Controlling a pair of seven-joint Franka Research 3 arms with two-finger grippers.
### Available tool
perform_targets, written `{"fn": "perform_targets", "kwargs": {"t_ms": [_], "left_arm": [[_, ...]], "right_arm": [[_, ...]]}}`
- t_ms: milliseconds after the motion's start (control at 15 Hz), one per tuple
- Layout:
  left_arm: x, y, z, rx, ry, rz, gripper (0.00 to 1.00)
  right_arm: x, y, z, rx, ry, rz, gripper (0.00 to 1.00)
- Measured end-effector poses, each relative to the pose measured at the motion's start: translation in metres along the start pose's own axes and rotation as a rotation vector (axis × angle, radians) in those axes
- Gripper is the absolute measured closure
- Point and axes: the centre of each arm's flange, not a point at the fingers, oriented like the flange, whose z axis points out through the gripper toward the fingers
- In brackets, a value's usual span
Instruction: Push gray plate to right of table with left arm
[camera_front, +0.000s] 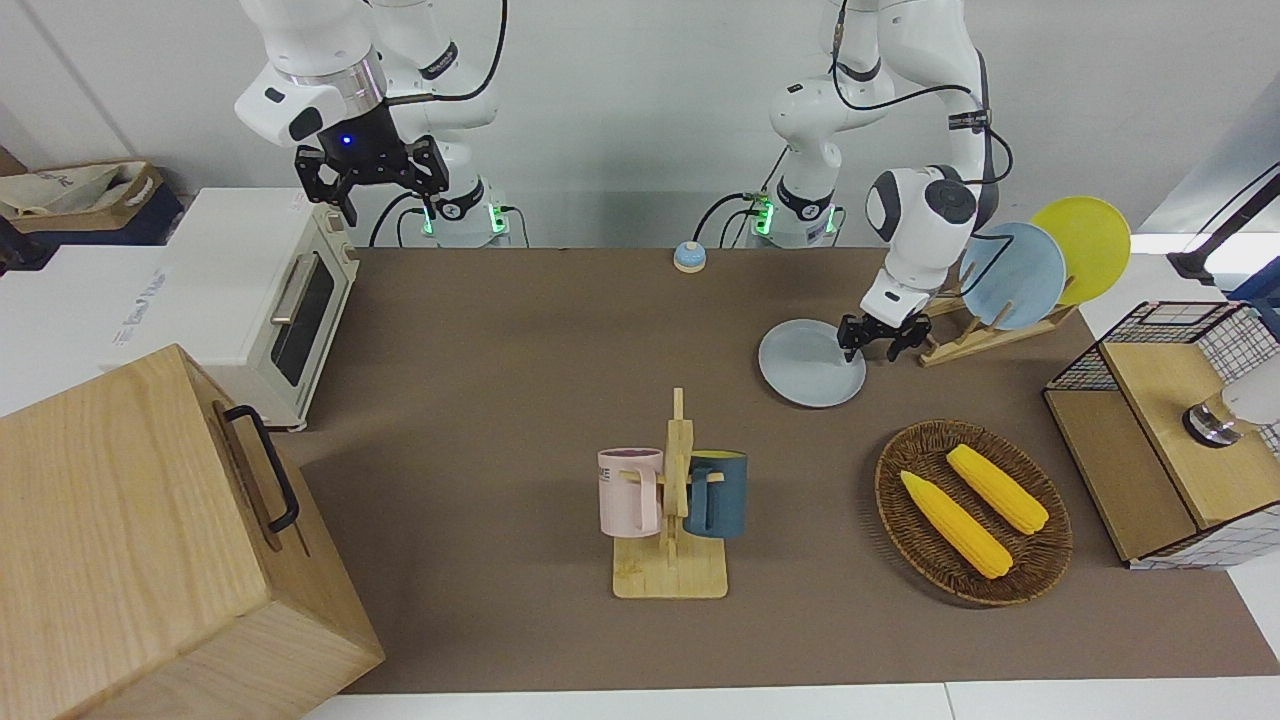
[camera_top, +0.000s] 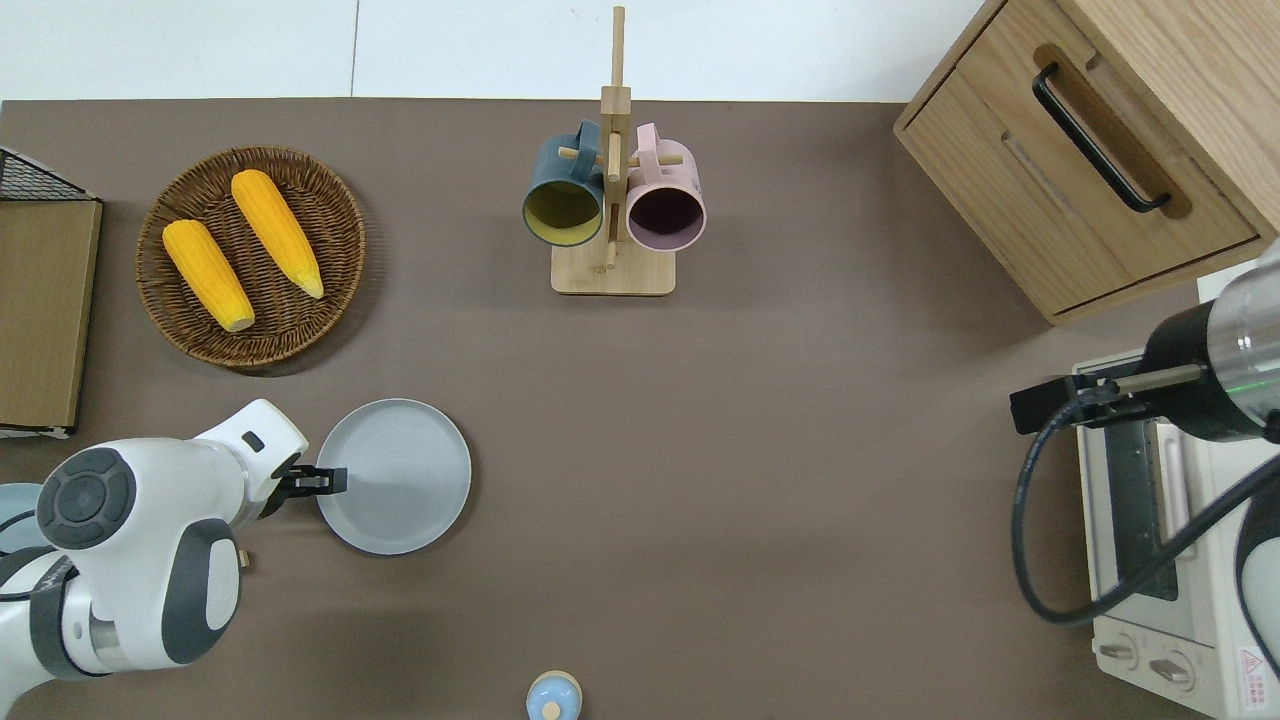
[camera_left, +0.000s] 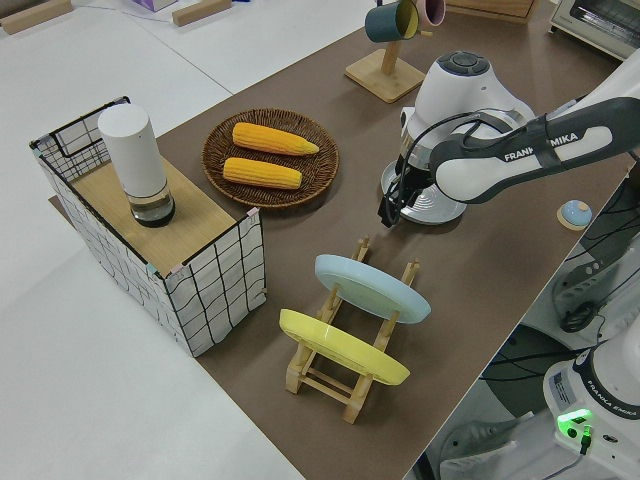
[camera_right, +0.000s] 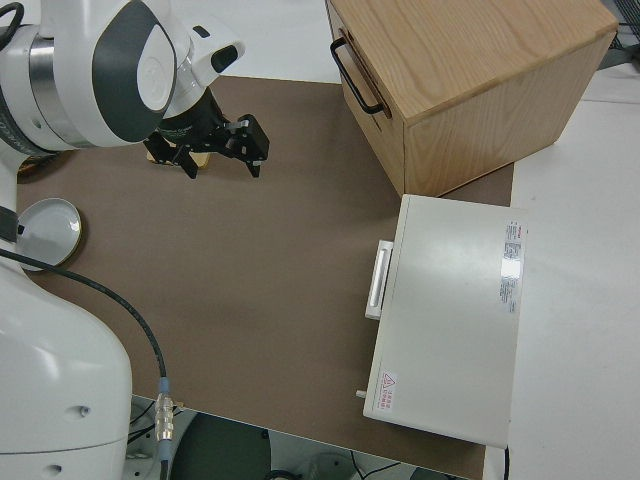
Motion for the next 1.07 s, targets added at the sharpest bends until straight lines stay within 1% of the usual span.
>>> {"fn": "perform_targets", "kwargs": {"t_ms": [67, 133, 200, 333, 533, 600, 1067], "left_arm": [[0.0000, 0.0000, 0.0001, 0.000, 0.000, 0.000, 0.32], [-0.0001, 0.0000, 0.0001, 0.000, 0.000, 0.000, 0.33], [-0.0001, 0.0000, 0.0001, 0.000, 0.000, 0.000, 0.38], [-0.0003, 0.0003, 0.0007, -0.001, -0.001, 0.000, 0.63], [-0.0001, 0.0040, 0.0008, -0.003, -0.001, 0.005, 0.95], [0.0002, 0.0065, -0.0008, -0.003, 0.002, 0.009, 0.97], [0.0001, 0.0076, -0.0013, -0.003, 0.003, 0.011, 0.97]], "right_arm": [[0.0000, 0.0000, 0.0000, 0.000, 0.000, 0.000, 0.01], [0.0000, 0.0000, 0.0000, 0.000, 0.000, 0.000, 0.01], [0.0000, 0.0000, 0.0000, 0.000, 0.000, 0.000, 0.01], [0.0000, 0.0000, 0.0000, 0.000, 0.000, 0.000, 0.01], [0.0000, 0.0000, 0.0000, 0.000, 0.000, 0.000, 0.01], [0.0000, 0.0000, 0.0000, 0.000, 0.000, 0.000, 0.01], [0.0000, 0.0000, 0.0000, 0.000, 0.000, 0.000, 0.01]]}}
